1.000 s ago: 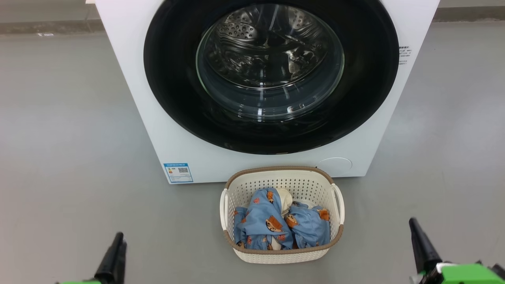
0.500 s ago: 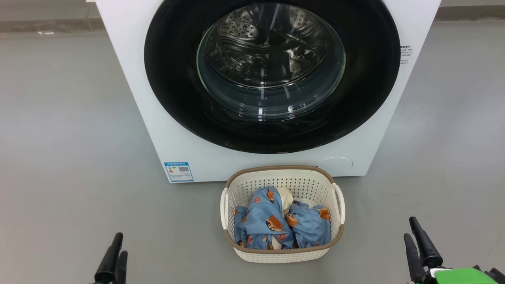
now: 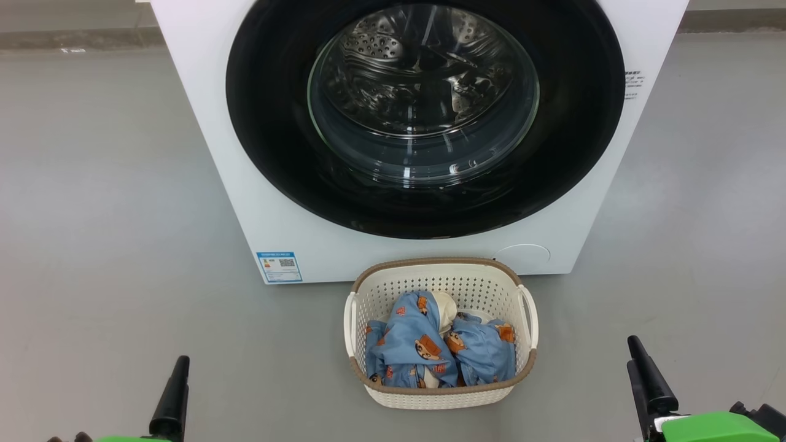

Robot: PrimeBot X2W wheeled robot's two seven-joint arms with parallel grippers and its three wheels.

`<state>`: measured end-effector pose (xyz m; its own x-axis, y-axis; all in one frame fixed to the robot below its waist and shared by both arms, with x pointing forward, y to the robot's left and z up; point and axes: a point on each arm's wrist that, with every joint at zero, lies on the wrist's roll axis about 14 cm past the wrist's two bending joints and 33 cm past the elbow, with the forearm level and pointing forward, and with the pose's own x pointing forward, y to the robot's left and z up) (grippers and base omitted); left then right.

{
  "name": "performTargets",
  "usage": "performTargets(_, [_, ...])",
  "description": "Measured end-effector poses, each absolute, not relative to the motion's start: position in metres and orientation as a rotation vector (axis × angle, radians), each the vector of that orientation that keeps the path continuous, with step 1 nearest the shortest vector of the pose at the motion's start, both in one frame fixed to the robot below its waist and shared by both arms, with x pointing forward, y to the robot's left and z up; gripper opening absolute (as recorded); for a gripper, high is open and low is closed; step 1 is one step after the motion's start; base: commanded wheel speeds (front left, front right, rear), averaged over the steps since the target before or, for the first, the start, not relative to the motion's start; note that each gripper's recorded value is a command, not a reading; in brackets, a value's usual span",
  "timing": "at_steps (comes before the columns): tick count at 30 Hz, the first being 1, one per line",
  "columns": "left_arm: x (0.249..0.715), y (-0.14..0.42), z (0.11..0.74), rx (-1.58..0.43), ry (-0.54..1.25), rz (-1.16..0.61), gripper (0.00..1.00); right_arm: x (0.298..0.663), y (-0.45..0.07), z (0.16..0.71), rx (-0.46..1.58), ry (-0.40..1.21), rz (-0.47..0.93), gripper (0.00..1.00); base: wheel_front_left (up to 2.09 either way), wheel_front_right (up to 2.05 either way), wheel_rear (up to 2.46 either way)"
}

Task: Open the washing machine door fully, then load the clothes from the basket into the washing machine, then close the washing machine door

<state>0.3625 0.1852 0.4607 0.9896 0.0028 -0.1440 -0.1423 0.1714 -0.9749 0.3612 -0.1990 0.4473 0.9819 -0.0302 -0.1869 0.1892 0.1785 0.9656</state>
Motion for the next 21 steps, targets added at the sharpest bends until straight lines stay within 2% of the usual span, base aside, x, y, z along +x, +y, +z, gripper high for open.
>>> performTargets(21, [0.365,0.187,0.474,-1.088,0.081,0.067,1.0,0.368,-0.198,0.455,1.097,0.133,-0.106,1.0,0.0,0.0,0.0])
